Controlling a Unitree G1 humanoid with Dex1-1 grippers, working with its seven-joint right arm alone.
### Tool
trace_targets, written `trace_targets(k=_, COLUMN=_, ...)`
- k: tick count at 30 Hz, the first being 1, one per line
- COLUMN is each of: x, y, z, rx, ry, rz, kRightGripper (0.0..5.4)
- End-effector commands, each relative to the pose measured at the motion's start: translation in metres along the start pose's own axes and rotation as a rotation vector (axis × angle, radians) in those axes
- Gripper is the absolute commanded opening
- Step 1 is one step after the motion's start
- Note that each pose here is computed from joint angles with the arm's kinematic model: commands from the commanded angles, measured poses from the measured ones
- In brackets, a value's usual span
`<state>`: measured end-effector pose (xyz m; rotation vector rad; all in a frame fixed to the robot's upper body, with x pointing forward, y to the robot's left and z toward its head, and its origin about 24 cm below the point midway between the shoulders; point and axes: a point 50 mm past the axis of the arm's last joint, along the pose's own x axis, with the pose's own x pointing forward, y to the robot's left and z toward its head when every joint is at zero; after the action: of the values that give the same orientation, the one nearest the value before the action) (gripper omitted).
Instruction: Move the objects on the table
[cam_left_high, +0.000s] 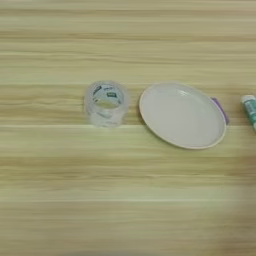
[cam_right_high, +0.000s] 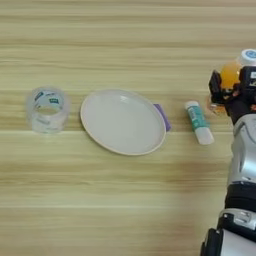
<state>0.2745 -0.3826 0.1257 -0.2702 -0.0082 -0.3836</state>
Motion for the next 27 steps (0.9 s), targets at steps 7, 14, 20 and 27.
trace_targets(k=7, x=0.018, y=-0.038, z=0.024, rx=-0.078, ry=-0.087, rz=-0.173, kRightGripper=3.39)
trace_targets(k=14, x=0.021, y=-0.024, z=0.007, rx=-0.044, ry=-0.045, rz=-0.128, kRightGripper=3.39)
trace_targets(k=20, x=0.021, y=-0.015, z=-0.004, rx=-0.030, ry=-0.016, rz=-0.102, kRightGripper=3.39)
trace_targets(k=27, x=0.023, y=0.002, z=-0.012, rx=-0.009, ry=0.008, rz=-0.050, kRightGripper=3.39)
